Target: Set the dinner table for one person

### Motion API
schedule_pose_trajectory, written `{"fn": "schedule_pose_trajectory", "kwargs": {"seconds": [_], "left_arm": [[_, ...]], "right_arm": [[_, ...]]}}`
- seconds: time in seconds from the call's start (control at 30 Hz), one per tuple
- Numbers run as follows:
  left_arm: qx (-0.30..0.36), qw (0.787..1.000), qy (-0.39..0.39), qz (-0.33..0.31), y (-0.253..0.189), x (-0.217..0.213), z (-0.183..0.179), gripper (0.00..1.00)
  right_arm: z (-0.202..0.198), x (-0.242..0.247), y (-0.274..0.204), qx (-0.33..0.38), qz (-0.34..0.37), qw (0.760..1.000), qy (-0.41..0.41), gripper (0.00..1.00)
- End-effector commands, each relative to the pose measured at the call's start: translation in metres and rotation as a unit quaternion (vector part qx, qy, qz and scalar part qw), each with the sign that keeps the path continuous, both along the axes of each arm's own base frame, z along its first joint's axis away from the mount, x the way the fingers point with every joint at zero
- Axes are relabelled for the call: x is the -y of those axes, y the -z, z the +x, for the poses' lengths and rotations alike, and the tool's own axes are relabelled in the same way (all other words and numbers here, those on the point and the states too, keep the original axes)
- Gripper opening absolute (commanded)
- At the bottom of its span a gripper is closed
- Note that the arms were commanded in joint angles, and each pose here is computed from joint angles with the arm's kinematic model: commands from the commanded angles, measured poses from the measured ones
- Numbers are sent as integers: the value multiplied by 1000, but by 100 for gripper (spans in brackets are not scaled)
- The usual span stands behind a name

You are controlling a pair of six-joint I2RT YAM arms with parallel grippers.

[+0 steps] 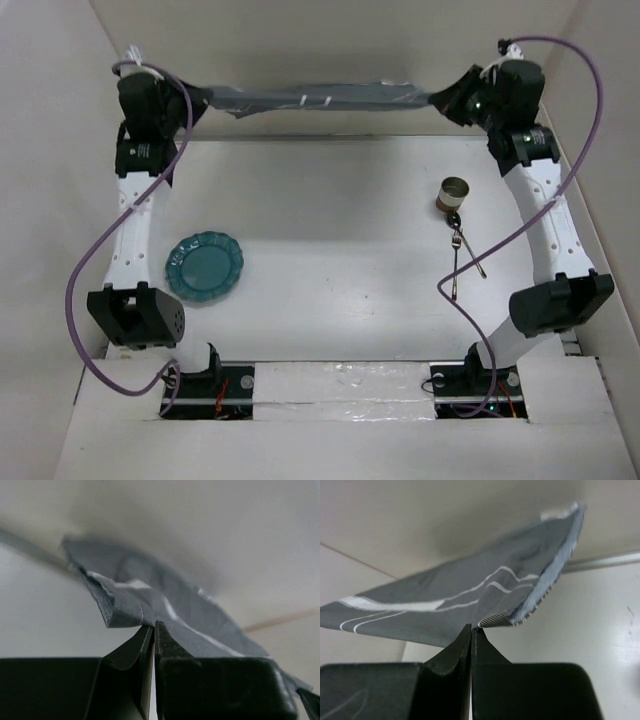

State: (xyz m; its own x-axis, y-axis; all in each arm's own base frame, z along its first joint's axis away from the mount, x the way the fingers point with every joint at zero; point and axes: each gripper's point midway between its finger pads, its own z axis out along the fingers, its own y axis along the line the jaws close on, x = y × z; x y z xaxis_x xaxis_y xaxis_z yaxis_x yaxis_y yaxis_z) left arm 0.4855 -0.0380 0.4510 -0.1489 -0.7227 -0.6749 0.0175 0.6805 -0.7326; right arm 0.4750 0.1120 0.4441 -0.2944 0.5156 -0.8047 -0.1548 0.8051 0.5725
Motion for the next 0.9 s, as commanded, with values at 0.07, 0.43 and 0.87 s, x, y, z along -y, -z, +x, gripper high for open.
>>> {"fn": "schedule_pose_trajectory", "kwargs": {"seconds": [0.07, 0.43, 0.87], "left_arm": [[-95, 995, 14, 15, 141, -6, -15, 0], [-290, 957, 30, 13, 359, 0, -82, 0], [-305, 950, 57, 31, 373, 16, -127, 0]], "right_arm": [[8, -1, 131, -98, -11, 995, -24, 0], [-38, -4, 334, -302, -49, 950, -59, 0], [-102, 17, 367, -339, -77, 936, -56, 0]]}}
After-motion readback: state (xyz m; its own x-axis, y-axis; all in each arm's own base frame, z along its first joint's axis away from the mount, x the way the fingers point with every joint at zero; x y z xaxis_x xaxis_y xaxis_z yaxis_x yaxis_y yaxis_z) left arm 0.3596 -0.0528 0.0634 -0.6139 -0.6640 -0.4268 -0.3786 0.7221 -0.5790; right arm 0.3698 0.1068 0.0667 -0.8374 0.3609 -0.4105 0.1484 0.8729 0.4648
